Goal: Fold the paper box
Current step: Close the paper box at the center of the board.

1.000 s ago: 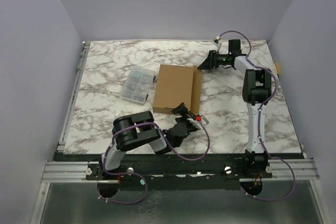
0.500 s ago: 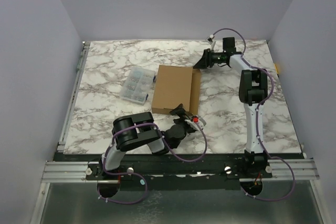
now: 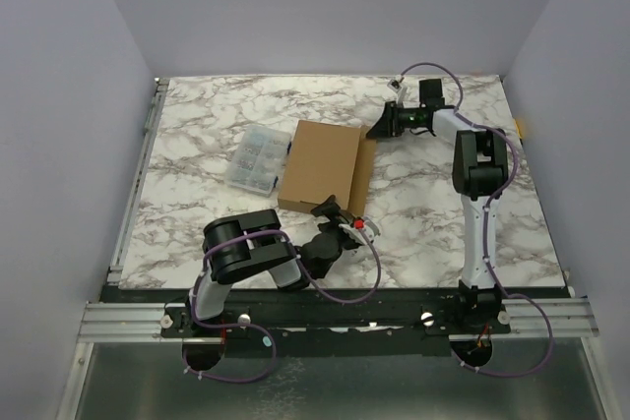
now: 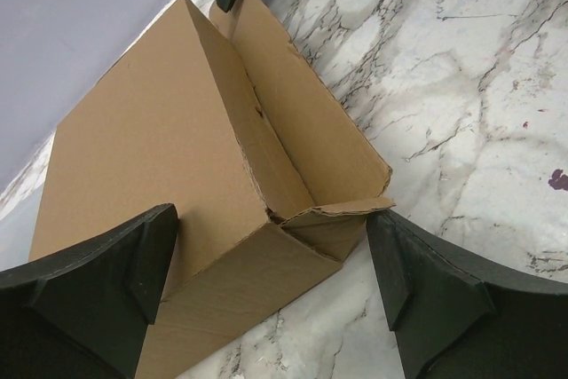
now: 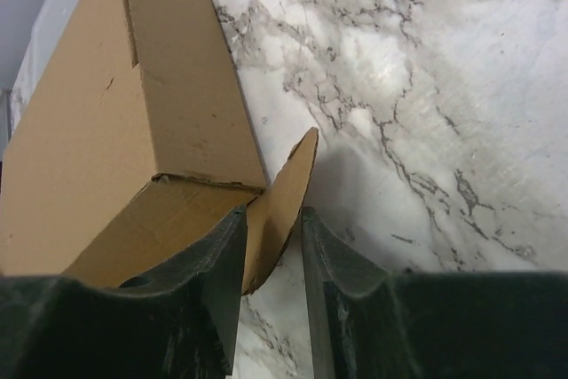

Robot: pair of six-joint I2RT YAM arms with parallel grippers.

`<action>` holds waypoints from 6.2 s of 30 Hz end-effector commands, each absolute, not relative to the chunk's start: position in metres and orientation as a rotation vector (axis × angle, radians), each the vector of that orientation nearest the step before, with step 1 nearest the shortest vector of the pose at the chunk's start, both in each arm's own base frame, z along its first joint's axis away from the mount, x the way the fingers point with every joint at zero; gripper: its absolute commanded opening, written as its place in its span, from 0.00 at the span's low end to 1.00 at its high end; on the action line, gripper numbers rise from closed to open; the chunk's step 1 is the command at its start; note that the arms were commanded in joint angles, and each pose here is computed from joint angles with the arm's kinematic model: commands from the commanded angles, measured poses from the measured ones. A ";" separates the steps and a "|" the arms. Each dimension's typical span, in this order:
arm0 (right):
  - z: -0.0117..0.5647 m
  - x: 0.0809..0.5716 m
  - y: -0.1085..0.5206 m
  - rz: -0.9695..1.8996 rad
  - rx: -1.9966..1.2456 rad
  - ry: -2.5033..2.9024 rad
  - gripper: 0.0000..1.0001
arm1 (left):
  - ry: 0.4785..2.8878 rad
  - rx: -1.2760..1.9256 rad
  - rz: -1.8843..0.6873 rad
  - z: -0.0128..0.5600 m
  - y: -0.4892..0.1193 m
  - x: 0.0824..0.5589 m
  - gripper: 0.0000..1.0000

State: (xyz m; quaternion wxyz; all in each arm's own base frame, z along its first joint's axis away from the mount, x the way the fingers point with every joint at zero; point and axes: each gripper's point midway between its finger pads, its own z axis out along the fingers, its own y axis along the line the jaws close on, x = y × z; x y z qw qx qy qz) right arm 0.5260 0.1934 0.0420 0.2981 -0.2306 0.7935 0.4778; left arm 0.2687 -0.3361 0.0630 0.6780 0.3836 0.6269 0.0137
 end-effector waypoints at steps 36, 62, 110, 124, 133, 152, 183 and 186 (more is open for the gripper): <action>0.062 0.427 0.191 0.896 -0.630 2.237 0.10 | 1.368 0.901 -0.450 0.114 -0.339 0.213 0.98; 0.062 0.357 0.208 1.104 -0.714 2.285 0.40 | 1.583 1.162 -0.583 0.065 -0.311 0.157 0.98; 0.062 0.384 0.223 1.390 -0.816 2.082 0.23 | 2.047 0.911 -0.213 0.078 -0.324 0.313 0.79; 0.064 0.364 0.215 1.282 -0.873 2.031 0.02 | 2.078 0.897 -0.292 0.067 -0.309 0.288 0.75; 0.063 0.359 0.218 1.360 -0.844 2.056 0.03 | 2.078 0.903 -0.368 0.065 -0.315 0.279 0.74; 0.054 0.358 0.224 1.413 -0.834 2.113 0.12 | 2.087 0.923 -0.398 0.055 -0.316 0.272 0.74; 0.059 0.339 0.215 1.139 -0.995 2.081 0.00 | 2.177 0.807 -0.376 0.042 -0.307 0.278 0.72; 0.058 0.336 0.214 1.143 -0.990 2.097 0.00 | 2.186 0.798 -0.371 0.040 -0.306 0.279 0.72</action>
